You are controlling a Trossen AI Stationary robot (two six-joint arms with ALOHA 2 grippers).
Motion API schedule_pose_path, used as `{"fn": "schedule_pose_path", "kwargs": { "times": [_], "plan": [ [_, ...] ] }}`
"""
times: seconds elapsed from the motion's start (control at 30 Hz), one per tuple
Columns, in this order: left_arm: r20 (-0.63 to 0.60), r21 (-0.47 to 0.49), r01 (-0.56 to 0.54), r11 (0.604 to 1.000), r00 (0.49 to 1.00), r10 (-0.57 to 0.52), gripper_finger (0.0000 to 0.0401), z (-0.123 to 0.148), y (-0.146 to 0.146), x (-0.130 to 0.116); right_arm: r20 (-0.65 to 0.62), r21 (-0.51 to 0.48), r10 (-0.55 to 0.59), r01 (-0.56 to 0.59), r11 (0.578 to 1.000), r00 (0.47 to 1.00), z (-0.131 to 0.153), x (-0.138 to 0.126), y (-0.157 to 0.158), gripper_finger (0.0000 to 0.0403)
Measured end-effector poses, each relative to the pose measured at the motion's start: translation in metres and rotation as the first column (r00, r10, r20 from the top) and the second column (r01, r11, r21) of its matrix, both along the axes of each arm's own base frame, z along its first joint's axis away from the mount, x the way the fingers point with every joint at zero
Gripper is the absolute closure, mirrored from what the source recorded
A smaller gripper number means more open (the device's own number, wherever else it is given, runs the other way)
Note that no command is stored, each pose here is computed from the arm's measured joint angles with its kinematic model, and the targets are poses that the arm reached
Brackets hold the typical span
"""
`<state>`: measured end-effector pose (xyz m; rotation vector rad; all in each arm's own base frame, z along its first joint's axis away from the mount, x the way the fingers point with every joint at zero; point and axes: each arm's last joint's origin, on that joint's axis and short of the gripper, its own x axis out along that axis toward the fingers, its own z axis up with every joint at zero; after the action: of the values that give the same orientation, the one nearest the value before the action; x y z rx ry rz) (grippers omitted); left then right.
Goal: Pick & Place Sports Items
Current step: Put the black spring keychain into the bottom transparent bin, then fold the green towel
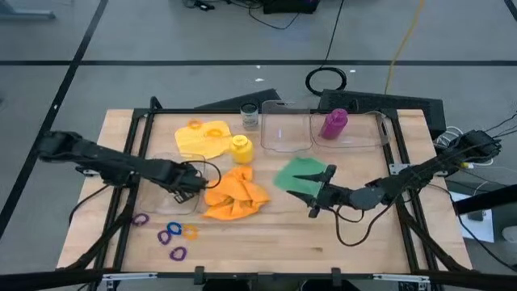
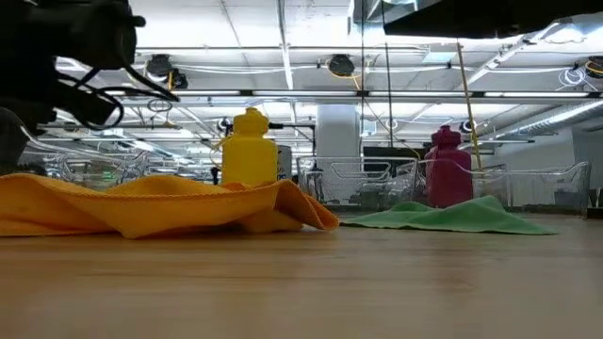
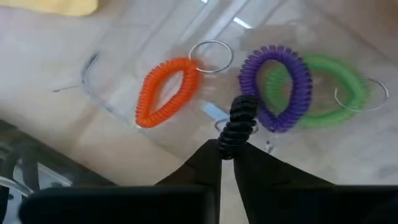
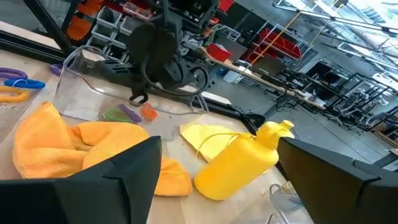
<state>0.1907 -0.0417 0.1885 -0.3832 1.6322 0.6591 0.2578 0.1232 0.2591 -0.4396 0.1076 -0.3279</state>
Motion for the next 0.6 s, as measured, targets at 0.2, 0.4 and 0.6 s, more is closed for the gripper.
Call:
{"fn": "schedule_pose_path", "kwargs": {
  "times": [0.2,0.4,0.6],
  "plan": [
    [-0.003,0.001,-0.014,1.000,1.000,0.014,0.0331,-0.0001,0.0025,0.0004,0.000,0.000,0.000,0.000,1.000,1.000,0.0000,0.0000,0.0000,0.0161],
    [-0.014,0.003,-0.014,1.000,1.000,0.014,0.0295,0.0001,0.0028,-0.0007,0.000,0.000,0.000,0.000,1.000,1.000,0.0000,0.0000,0.0000,0.0161],
    [-0.054,0.005,0.000,1.000,0.999,0.000,0.0268,0.0010,0.0034,-0.0042,0.000,0.000,0.000,0.000,1.000,1.000,0.0000,0.0000,0.0000,0.0161]
  ]
}}
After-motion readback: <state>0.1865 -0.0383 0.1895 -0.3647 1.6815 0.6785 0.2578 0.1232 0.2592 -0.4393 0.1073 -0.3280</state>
